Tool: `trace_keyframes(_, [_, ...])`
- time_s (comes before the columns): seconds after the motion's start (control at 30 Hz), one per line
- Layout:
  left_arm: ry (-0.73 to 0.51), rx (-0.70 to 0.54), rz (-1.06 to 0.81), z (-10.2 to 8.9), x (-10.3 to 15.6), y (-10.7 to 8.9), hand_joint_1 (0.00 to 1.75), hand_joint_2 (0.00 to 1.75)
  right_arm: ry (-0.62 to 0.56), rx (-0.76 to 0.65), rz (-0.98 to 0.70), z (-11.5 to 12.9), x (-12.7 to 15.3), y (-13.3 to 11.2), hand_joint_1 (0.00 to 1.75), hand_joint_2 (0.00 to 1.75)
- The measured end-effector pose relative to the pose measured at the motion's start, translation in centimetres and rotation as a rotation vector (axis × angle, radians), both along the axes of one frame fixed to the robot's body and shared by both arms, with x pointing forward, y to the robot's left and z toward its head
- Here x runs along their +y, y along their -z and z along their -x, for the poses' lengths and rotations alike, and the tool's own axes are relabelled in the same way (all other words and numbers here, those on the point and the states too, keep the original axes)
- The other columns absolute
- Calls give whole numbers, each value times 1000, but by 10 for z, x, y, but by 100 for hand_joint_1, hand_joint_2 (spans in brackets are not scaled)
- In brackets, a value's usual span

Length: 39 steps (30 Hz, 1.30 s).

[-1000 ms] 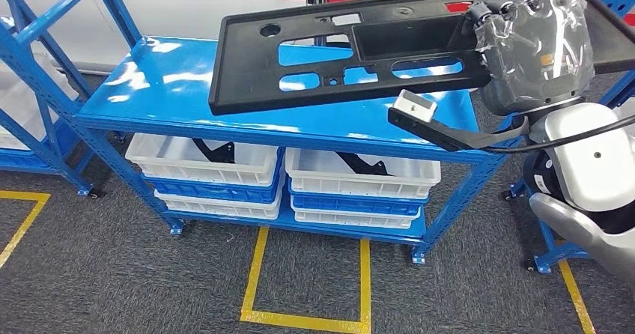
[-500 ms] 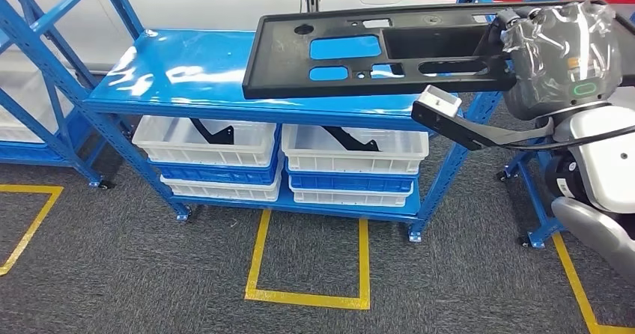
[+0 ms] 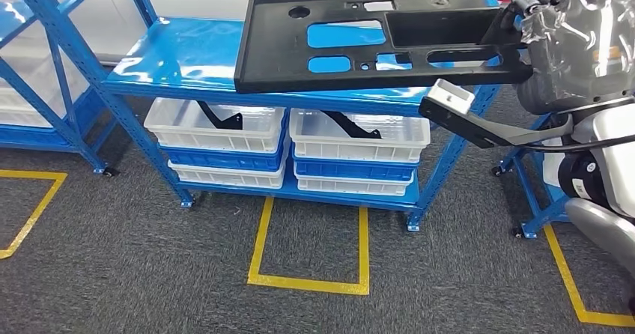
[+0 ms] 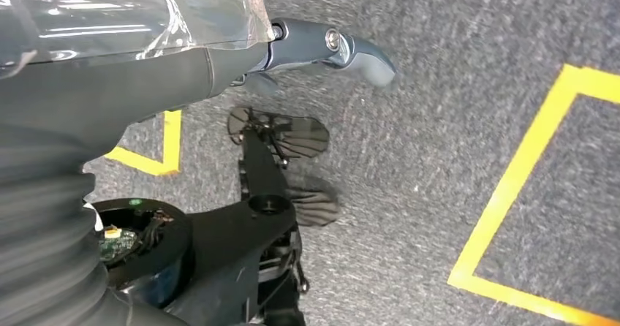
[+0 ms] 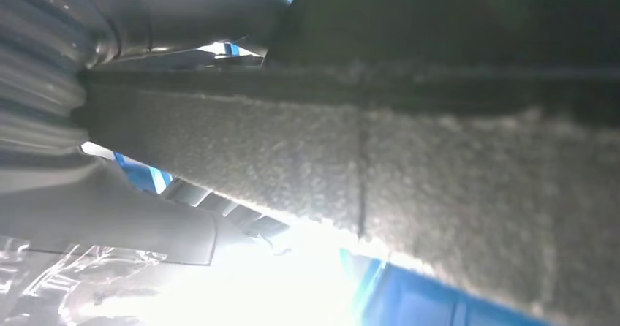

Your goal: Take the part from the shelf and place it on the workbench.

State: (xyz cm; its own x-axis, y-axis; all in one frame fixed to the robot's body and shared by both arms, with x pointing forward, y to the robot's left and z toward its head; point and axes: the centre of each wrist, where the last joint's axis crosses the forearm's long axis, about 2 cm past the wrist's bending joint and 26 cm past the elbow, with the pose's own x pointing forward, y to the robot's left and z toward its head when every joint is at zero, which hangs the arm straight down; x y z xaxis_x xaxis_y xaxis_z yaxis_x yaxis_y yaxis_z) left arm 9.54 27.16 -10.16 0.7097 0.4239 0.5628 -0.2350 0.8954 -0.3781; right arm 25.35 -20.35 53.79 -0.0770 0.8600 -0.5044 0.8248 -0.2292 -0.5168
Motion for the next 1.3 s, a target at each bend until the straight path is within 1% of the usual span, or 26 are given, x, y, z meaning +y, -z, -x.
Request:
trace_keyframes(0.5, [66, 39, -18, 4, 6, 1, 0, 175, 88, 0, -12, 7, -14, -7, 175, 175])
trace_keyframes(0.67, [86, 26, -23, -2, 6, 0, 0, 175, 97, 0, -12, 10, -15, -9, 175, 175])
trace_keyframes(0.83, [108, 2, -30, -14, 7, -3, 0, 175, 100, -11, -25, 13, -17, -16, 175, 175])
trace_keyframes(1.3, [124, -12, -31, -16, 4, -4, 0, 175, 121, -44, -29, 16, -18, -22, 175, 175])
